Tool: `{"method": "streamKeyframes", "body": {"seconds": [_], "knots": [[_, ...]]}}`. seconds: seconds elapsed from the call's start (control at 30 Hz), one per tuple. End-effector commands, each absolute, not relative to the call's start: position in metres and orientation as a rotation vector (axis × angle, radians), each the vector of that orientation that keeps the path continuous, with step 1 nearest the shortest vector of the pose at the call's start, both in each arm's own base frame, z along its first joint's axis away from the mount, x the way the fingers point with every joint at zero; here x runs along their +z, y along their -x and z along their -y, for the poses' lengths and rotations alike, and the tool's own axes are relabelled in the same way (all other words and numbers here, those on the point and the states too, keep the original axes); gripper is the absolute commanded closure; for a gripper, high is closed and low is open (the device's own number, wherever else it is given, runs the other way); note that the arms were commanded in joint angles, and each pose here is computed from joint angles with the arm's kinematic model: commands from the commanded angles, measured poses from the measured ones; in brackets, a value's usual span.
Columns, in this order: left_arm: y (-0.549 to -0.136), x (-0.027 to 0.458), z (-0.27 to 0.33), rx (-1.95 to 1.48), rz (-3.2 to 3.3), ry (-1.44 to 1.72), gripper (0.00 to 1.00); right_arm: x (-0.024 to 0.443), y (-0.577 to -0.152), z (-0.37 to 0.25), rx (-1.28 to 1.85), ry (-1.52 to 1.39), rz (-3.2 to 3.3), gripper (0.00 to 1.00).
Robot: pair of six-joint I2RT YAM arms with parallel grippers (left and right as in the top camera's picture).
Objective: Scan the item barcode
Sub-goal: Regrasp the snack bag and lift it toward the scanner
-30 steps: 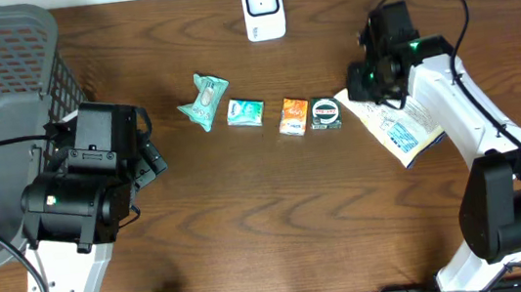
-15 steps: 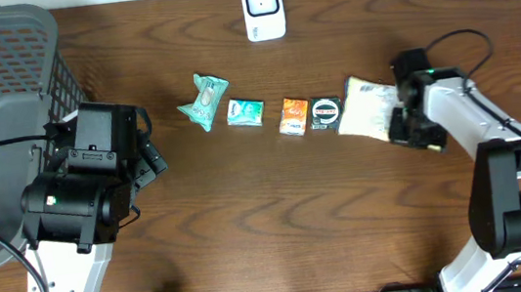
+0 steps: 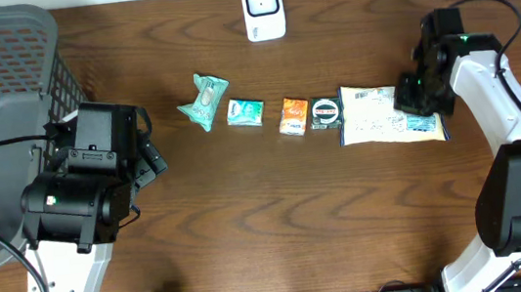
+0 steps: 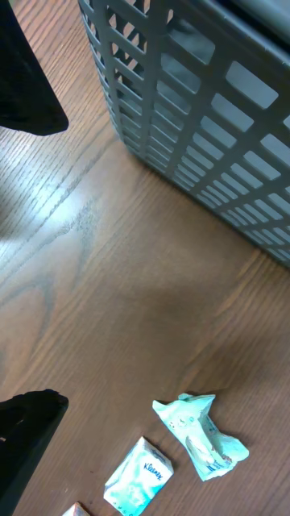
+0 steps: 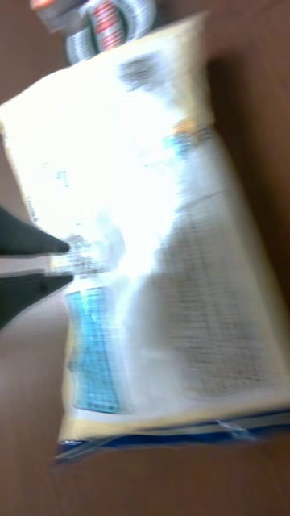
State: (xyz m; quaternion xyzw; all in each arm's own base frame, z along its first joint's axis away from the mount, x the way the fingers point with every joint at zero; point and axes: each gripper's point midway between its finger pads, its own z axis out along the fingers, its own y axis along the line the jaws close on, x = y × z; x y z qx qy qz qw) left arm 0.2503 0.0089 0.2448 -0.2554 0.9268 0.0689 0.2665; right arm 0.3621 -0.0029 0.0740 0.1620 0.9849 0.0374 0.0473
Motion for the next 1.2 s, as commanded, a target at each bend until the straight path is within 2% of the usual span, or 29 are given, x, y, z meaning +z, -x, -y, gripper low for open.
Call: {"method": "streamKeyframes", "body": {"seconds": [0.0,0.1,0.2,0.33,0.6,0.77,0.87,0.97,1.17], "knots": [[-0.250,0.247,-0.014,0.210,-2.488,0.705,0.00,0.061,-0.341,0.003,0.042,-0.462,-3.078,0.99],[-0.250,0.247,-0.014,0.210,-2.488,0.705,0.00,0.045,-0.324,0.010,-0.038,-0.467,-3.120,0.99],[-0.250,0.247,-0.014,0.210,-2.488,0.705,0.00,0.034,-0.310,0.037,-0.294,-0.597,-3.093,0.99],[-0.250,0.246,-0.014,0.211,-2.489,0.705,0.00,0.028,-0.311,0.059,-0.458,-0.735,-2.981,0.99],[-0.250,0.247,-0.014,0.210,-2.488,0.705,0.00,0.016,-0.380,0.033,-0.050,-0.718,-2.750,0.96],[-0.250,0.247,-0.014,0.210,-2.488,0.705,0.00,0.032,-0.422,0.018,0.127,-0.660,-2.598,0.94],[-0.250,0.247,-0.014,0.210,-2.488,0.705,0.00,0.054,-0.454,-0.010,0.366,-0.524,-2.492,0.88],[-0.250,0.247,-0.014,0.210,-2.488,0.705,0.00,0.078,-0.467,-0.031,0.526,-0.421,-2.457,0.87],[-0.250,0.247,-0.014,0.210,-2.488,0.705,0.00,0.108,-0.461,-0.041,0.570,-0.376,-2.552,0.93]]}}
